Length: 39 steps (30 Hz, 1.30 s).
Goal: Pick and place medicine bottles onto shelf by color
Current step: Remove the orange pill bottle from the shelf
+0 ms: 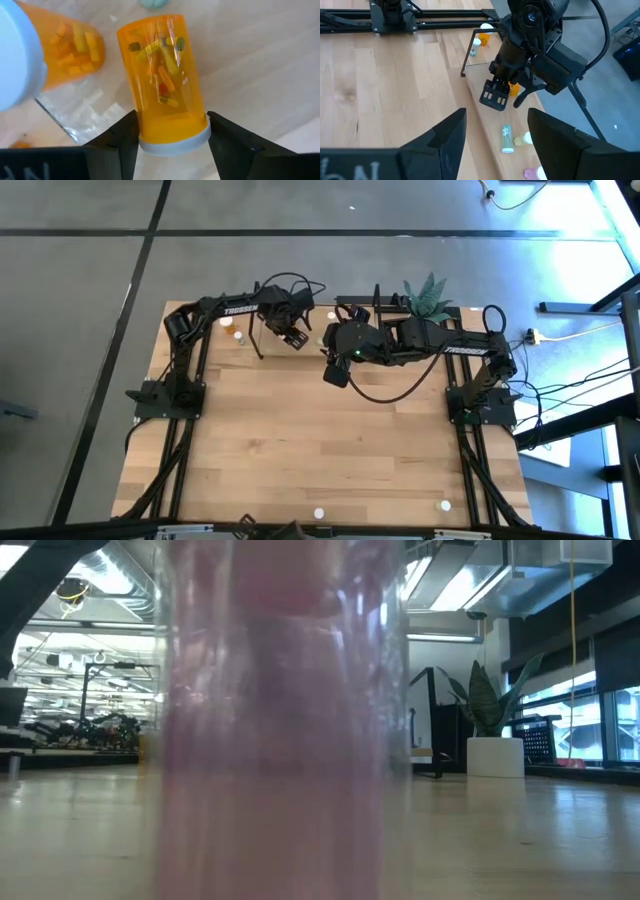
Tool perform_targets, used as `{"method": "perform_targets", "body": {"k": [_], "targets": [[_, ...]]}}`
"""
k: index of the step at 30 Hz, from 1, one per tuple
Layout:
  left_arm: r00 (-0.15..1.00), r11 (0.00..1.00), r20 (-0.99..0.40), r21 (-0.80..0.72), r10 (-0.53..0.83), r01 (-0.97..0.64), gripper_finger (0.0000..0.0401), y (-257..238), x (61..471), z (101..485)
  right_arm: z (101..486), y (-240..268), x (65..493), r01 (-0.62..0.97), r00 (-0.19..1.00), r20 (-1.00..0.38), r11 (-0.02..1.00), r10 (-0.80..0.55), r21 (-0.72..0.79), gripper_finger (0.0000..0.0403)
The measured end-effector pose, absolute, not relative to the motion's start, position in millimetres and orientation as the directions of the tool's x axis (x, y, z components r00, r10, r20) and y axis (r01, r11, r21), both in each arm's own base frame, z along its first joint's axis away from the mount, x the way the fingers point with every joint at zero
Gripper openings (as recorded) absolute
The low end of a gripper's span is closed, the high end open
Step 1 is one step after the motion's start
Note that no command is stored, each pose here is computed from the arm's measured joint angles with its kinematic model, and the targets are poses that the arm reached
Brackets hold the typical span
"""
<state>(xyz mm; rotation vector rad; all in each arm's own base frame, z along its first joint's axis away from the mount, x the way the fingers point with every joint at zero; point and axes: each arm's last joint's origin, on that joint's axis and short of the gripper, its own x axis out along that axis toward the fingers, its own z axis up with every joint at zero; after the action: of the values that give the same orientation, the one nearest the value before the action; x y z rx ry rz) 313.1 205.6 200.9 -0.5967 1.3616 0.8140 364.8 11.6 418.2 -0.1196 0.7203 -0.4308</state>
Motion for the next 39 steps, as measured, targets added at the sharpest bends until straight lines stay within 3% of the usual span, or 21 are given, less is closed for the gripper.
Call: {"method": "perform_targets", "body": {"k": [6,22,30,39], "targets": [[-0.006,0.604,-0.995,0.064,0.097,-0.794,0.0186,194.9,307.1,212.8,418.2,11.6,364.8,0.341,0.668,-0.613,0.906,-0.422,-0.252,0.0213],[-0.126,0.664,-0.991,0.125,0.047,-0.737,0.0187,175.3,300.0,294.8,418.2,11.6,364.8,0.343,0.668,-0.613,0.906,-0.422,-0.249,0.0213],[-0.066,0.756,-0.997,0.022,-0.028,-0.654,0.0187,163.3,307.5,299.0,418.3,11.6,364.8,0.342,0.668,-0.613,0.906,-0.422,-0.251,0.0213],[-0.055,0.801,-0.997,-0.016,-0.062,-0.599,0.0188,114.5,328.9,298.4,418.3,11.6,364.8,0.342,0.668,-0.613,0.906,-0.422,-0.250,0.0213]]}}
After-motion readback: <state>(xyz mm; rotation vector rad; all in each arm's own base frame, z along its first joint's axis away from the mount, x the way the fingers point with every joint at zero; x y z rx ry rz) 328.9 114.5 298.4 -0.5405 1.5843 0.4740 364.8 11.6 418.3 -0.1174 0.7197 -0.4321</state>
